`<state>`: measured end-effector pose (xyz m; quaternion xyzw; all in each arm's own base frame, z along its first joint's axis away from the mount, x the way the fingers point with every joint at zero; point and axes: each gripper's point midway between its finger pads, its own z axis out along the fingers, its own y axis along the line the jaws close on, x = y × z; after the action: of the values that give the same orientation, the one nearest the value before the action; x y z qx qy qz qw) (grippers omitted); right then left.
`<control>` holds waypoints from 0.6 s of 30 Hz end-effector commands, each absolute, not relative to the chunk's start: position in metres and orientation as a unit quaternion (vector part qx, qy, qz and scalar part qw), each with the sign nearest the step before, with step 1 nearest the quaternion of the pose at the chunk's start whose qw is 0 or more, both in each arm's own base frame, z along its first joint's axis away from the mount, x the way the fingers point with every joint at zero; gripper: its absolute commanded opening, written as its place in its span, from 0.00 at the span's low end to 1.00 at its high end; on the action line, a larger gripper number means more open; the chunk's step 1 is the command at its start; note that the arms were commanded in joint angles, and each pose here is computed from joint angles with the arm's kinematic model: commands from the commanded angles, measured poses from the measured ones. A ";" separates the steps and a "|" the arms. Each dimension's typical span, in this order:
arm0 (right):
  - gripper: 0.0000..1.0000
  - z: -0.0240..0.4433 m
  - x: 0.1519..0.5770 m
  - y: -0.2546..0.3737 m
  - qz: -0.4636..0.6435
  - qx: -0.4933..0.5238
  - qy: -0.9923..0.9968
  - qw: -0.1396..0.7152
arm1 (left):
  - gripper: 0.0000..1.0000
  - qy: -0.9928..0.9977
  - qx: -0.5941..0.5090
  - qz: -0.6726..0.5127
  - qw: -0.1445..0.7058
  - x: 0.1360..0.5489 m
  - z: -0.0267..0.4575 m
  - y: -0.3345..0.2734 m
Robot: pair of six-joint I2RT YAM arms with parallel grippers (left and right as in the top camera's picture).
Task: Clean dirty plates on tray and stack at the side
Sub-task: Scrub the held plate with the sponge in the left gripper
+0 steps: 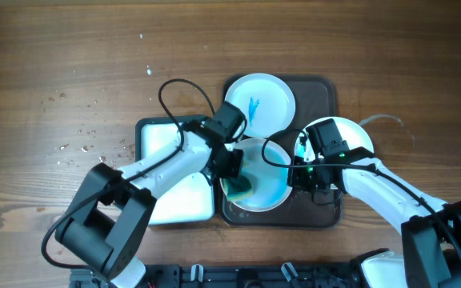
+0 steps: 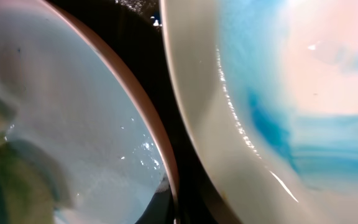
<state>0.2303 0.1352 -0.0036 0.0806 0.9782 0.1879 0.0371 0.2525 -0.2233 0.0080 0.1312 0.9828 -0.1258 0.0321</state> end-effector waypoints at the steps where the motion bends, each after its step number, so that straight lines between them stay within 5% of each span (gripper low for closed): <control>1: 0.04 -0.024 0.214 0.125 0.153 0.093 0.984 0.008 | 0.04 0.965 0.187 -0.185 -0.011 0.206 -0.011 -0.257; 11: 0.04 -0.024 0.213 0.124 0.152 0.093 0.984 0.006 | 0.04 0.923 0.221 -0.315 0.002 0.189 0.004 -0.327; 18: 0.04 -0.024 0.213 0.124 0.152 0.094 0.984 0.006 | 0.04 0.941 0.173 -0.285 0.062 0.230 0.000 -0.313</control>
<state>0.2304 0.1345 -0.0036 0.0829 0.9782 0.1866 0.0373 0.2232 -0.3273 0.0124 0.2045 0.9268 -0.3077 0.0673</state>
